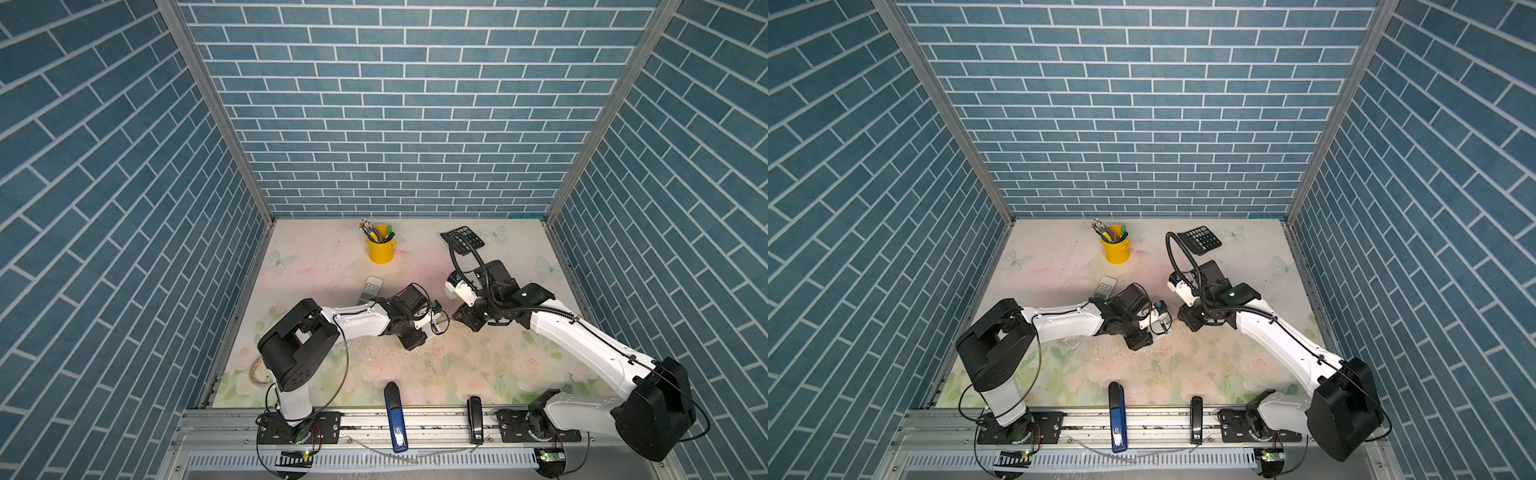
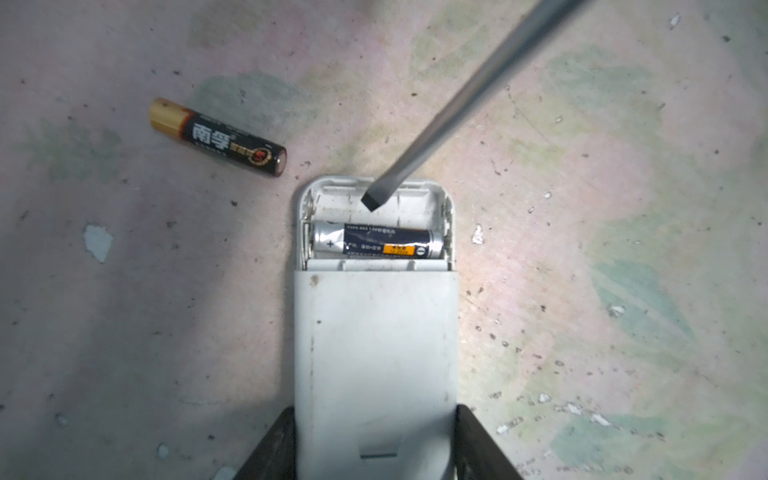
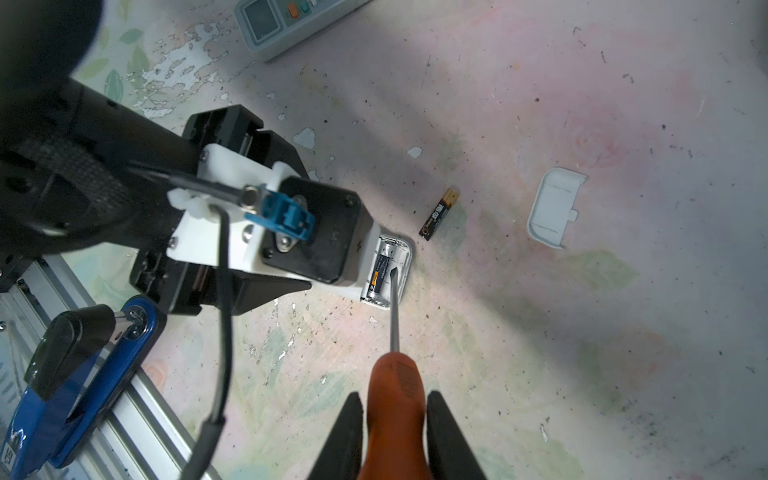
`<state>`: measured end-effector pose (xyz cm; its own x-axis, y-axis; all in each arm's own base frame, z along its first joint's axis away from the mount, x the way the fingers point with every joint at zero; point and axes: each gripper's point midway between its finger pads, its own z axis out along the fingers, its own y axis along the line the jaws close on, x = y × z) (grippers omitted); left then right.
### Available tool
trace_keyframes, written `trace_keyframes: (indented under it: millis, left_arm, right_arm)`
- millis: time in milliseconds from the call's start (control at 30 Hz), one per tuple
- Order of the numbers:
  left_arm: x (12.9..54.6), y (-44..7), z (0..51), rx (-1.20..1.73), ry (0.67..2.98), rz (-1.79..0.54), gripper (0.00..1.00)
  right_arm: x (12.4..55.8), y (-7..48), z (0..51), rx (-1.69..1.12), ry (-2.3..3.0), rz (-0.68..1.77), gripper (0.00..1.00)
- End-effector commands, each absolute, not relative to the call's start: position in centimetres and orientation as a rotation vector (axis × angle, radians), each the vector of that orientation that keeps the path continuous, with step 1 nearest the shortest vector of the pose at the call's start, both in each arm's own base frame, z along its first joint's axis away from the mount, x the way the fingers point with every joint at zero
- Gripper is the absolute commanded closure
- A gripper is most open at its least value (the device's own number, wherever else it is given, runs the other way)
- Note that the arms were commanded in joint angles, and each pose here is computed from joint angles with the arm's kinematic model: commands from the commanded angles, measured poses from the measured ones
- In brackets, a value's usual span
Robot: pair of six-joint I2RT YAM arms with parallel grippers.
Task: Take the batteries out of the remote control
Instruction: 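Pry the dark blue battery out with the screwdriver, right gripper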
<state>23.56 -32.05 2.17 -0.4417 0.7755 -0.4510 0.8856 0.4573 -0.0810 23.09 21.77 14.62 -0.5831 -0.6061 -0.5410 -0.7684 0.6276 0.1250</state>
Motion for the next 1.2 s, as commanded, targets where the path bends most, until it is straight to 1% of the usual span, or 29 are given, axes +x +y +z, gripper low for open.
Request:
trace_keyframes:
  millis: [0, 300, 867, 1167]
  left_arm:
    - [21.4, -30.5, -0.7, 1.471, 2.456, -0.430, 0.81]
    - [21.4, -30.4, -0.6, 1.466, 2.454, -0.428, 0.81]
    - [21.3, -30.3, -0.5, 1.471, 2.453, -0.431, 0.82]
    - [22.0, -30.3, -0.6, 1.475, 2.445, -0.427, 0.82]
  right_arm:
    - [23.1, 22.2, 16.3, -1.137, 2.309, 0.478, 1.00]
    - [22.9, 22.0, 14.0, -1.162, 2.354, 0.450, 1.00]
    - [22.3, 21.7, 12.4, -1.201, 2.402, 0.394, 1.00]
    - [21.3, 22.2, 12.5, -1.219, 2.399, 0.426, 1.00]
